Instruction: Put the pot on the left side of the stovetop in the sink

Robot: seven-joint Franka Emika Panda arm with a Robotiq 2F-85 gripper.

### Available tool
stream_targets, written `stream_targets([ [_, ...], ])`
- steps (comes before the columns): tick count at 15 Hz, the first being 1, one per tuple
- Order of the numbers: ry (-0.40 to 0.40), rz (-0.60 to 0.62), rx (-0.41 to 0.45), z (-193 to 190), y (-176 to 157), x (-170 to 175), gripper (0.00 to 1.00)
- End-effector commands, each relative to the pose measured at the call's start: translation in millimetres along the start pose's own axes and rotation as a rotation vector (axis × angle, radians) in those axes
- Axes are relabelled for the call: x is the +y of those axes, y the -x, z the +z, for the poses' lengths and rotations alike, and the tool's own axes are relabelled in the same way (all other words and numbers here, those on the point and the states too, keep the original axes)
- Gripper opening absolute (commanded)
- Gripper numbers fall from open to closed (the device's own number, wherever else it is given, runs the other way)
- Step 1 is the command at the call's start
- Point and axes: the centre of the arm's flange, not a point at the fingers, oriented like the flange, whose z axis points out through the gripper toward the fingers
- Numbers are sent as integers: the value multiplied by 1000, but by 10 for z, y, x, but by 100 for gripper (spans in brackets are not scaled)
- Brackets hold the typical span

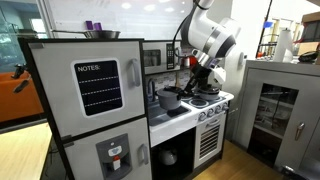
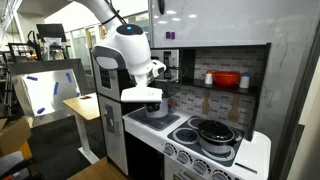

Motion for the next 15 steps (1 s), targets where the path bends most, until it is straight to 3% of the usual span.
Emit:
stream_targets([
  [1,-26,-28,51,124,-72,77,8],
  [15,-71,-31,97,452,88,132,8],
])
